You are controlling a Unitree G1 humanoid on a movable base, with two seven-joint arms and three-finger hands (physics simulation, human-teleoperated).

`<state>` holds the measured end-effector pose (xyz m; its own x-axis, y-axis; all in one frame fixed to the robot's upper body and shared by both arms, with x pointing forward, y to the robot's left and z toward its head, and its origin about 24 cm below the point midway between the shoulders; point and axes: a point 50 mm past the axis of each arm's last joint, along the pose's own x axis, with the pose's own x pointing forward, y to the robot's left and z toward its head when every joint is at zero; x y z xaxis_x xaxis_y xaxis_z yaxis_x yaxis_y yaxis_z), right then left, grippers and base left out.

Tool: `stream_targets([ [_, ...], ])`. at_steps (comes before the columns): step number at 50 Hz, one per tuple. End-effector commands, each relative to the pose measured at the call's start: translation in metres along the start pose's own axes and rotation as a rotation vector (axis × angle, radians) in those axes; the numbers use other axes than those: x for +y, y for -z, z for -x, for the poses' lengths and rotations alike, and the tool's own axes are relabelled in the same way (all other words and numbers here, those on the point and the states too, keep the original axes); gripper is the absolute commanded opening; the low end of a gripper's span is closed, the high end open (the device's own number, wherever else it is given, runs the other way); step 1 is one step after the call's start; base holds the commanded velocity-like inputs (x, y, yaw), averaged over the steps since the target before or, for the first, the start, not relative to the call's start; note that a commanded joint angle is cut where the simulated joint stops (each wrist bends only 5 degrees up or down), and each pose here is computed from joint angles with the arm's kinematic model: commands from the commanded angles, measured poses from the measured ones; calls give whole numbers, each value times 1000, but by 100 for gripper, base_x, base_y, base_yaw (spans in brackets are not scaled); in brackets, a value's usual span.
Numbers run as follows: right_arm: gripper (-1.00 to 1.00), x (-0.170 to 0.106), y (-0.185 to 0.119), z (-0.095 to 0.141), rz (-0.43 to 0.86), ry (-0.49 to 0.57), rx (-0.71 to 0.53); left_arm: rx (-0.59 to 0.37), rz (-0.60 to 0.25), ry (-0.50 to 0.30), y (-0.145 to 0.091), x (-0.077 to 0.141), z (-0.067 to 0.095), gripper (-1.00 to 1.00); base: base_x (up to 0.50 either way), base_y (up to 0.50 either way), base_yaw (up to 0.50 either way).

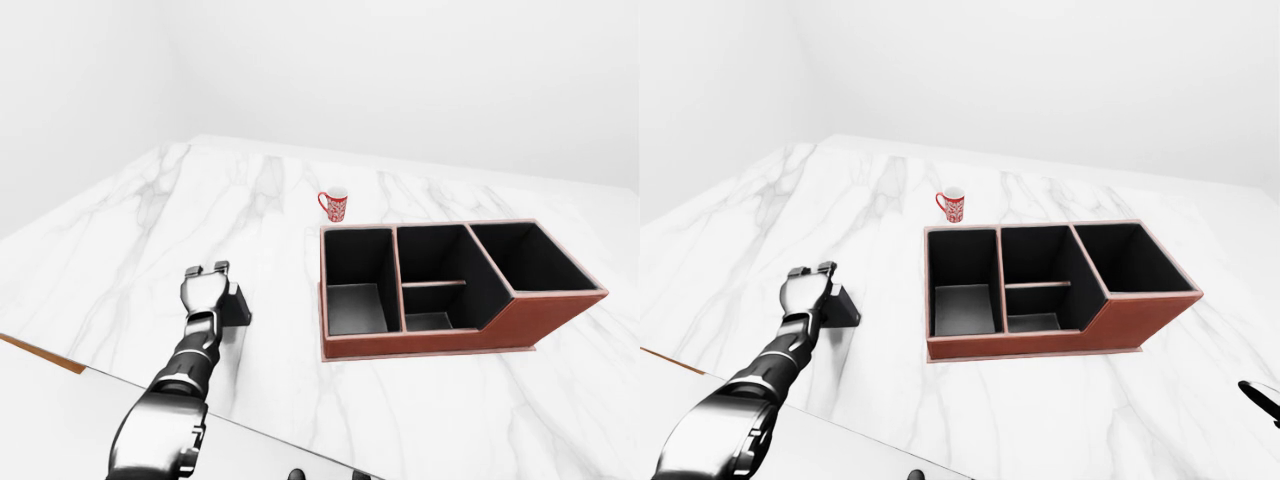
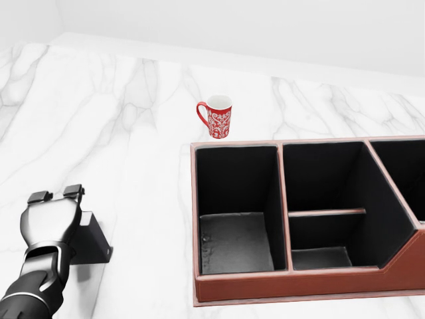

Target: Pick up the book and place it in the left compartment of the caddy.

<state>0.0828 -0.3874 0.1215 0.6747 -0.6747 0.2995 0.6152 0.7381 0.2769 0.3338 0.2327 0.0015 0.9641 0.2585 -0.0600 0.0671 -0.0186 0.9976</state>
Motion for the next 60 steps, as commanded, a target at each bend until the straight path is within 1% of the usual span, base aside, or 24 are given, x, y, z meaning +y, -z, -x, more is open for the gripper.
stream_targets([
  [1,100,0,-1,-1,1,1,-3,28,-11,66,8,-17,10,-100,0,0,0],
  [12,100,0,3,-1,0,1,11,30,-14,70,9,-18,11,-100,0,0,0],
  [24,100,0,3,-1,1,2,12,32,7,78,6,-21,12,-100,0,0,0],
  [26,100,0,1,0,3,2,5,52,37,69,7,-19,11,-100,0,0,0],
  [29,100,0,0,0,4,2,3,60,54,58,8,-16,10,-100,0,0,0],
  [32,100,0,1,-1,4,2,5,92,112,31,11,-10,6,-100,0,0,0],
  [33,100,0,0,-1,4,1,1,102,138,7,12,-5,4,-100,0,0,0],
  [35,100,0,1,-1,4,2,3,90,130,-1,11,-3,3,-100,0,0,0],
  [36,100,0,0,-1,4,2,3,95,144,-14,12,-1,3,-100,0,0,0],
  [39,100,0,3,-1,2,0,11,72,150,-63,9,6,1,-100,0,0,0],
  [41,100,0,2,-1,3,-1,8,40,181,-159,7,20,2,-100,0,0,0],
  [42,100,0,2,-1,3,-1,8,35,182,-171,6,22,3,-100,0,0,0],
  [44,100,0,1,0,4,-3,7,-14,194,-290,2,40,8,-100,0,0,0],
  [45,100,0,0,1,5,-3,2,-21,203,-320,2,45,11,-100,0,0,0],
  [46,100,0,0,0,5,-3,2,-59,191,-389,-3,56,17,-100,0,0,0],
  [48,100,0,0,0,5,-3,2,-60,187,-401,-3,58,18,-100,0,0,0],
  [49,100,0,0,0,5,-4,1,-94,199,-492,-8,73,28,-100,0,0,0],
  [51,100,0,3,0,3,-4,12,-101,202,-550,-9,83,35,-100,0,0,0],
  [56,100,0,2,0,3,-4,9,-106,200,-636,-12,97,45,-100,0,0,0],
  [60,100,0,1,0,4,-4,4,-107,209,-686,-12,106,52,-100,0,0,0],
])
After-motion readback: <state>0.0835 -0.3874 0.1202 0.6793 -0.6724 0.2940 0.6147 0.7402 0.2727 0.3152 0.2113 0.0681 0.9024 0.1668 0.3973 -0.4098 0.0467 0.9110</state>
